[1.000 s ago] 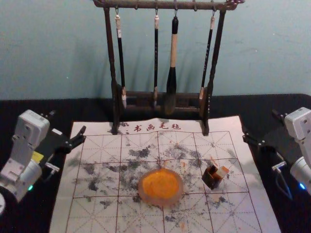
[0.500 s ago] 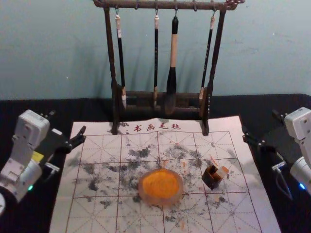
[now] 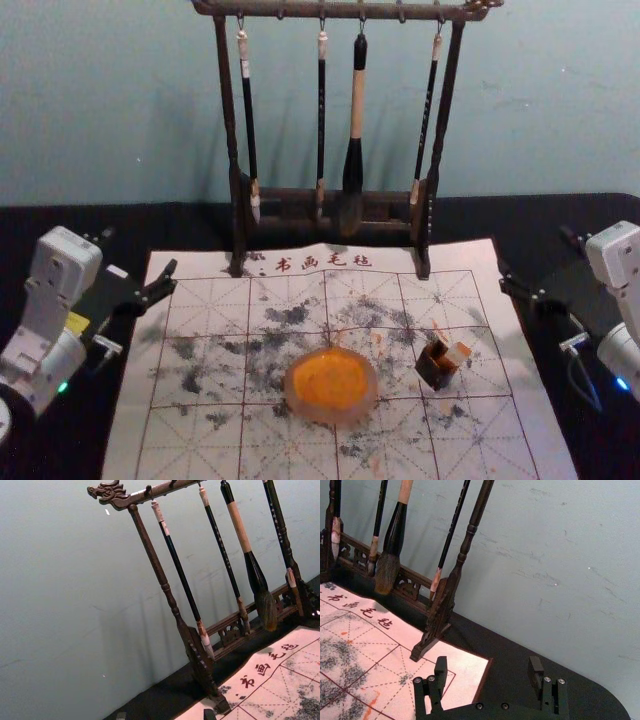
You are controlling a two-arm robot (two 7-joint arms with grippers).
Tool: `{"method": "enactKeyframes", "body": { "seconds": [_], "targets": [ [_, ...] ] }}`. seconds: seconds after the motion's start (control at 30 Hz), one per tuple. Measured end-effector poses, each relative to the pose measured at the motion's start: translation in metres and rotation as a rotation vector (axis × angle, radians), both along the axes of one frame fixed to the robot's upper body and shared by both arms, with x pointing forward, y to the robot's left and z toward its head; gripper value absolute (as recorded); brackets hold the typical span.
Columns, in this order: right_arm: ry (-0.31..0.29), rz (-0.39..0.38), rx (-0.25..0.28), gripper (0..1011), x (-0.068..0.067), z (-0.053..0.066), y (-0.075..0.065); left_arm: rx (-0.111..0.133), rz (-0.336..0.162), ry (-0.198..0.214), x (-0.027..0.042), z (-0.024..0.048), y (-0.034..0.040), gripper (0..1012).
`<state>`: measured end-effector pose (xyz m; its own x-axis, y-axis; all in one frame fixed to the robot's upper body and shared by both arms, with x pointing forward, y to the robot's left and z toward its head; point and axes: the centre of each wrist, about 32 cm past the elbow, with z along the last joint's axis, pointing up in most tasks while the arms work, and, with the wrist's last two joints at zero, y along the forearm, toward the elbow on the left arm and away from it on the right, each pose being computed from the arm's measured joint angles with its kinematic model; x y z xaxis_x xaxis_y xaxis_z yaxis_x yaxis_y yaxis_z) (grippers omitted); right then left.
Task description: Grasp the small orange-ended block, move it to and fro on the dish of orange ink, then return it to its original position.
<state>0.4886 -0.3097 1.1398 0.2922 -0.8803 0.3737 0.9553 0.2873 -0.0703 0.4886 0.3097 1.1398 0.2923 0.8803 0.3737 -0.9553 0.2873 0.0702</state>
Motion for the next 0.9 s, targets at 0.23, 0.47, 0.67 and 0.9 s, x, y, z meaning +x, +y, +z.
{"method": "enactKeyframes", "body": {
  "seconds": [0.23, 0.47, 0.67, 0.9],
  "targets": [
    [0.0, 0.0, 0.0, 1003, 0.0, 0.0, 0.0, 0.0, 0.0, 0.0, 0.0, 0.0, 0.0, 1001],
    [0.0, 0.0, 0.0, 1003, 0.0, 0.0, 0.0, 0.0, 0.0, 0.0, 0.0, 0.0, 0.0, 1001],
    [-0.009, -0.001, 0.02, 1003, -0.002, 0.002, -0.005, 0.0, 0.0, 0.0, 0.0, 0.0, 0.0, 1001],
    [-0.015, 0.028, 0.054, 1003, -0.012, 0.01, -0.01, 0.0, 0.0, 0.0, 0.0, 0.0, 0.0, 1001]
  ]
}}
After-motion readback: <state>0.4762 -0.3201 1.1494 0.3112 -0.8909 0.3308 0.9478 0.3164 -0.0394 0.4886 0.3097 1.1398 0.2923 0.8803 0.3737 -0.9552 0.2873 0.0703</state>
